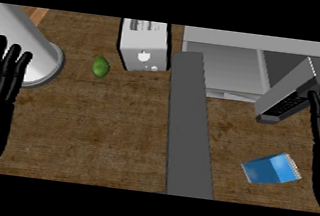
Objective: Pick up the milk, place it into the microwave and close the microwave
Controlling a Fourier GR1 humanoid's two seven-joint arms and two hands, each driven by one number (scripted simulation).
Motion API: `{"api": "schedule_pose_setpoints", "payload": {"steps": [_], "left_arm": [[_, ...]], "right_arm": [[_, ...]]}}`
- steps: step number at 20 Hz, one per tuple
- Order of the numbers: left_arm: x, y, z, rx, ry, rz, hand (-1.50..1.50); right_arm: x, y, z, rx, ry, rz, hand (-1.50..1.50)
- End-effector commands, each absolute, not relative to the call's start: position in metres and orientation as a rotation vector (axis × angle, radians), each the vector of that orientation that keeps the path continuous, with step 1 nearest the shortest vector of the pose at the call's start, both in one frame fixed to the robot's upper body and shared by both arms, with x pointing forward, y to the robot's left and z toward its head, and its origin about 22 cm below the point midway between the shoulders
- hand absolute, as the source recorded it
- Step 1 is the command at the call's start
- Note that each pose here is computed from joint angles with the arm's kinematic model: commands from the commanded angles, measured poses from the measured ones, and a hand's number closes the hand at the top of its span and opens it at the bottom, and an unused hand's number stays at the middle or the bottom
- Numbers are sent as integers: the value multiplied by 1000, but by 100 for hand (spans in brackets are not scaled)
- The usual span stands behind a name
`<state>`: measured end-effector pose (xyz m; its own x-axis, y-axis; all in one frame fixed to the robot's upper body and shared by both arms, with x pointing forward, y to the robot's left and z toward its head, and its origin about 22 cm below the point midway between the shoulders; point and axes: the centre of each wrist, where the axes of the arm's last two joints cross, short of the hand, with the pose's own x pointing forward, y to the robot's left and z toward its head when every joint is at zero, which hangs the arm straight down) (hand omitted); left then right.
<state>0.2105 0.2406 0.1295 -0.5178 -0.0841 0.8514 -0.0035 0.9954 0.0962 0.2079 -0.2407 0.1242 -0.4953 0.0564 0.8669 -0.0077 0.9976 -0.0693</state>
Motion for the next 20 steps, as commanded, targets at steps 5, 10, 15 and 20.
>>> {"api": "schedule_pose_setpoints", "payload": {"steps": [5, 10, 15, 20], "left_arm": [[213, 252, 112, 77, -2053, -122, -150], [207, 251, 124, -171, -1968, 29, -150], [158, 282, 108, -153, -1967, 37, -150], [122, 281, 134, -155, -1967, 26, -150]], "right_arm": [[158, -287, 140, 76, -2072, 150, -150], [160, -319, 149, 244, -2045, 152, -150], [124, -327, 128, 203, -2014, 124, -150], [141, -338, 142, 127, -1971, 93, -150]]}}
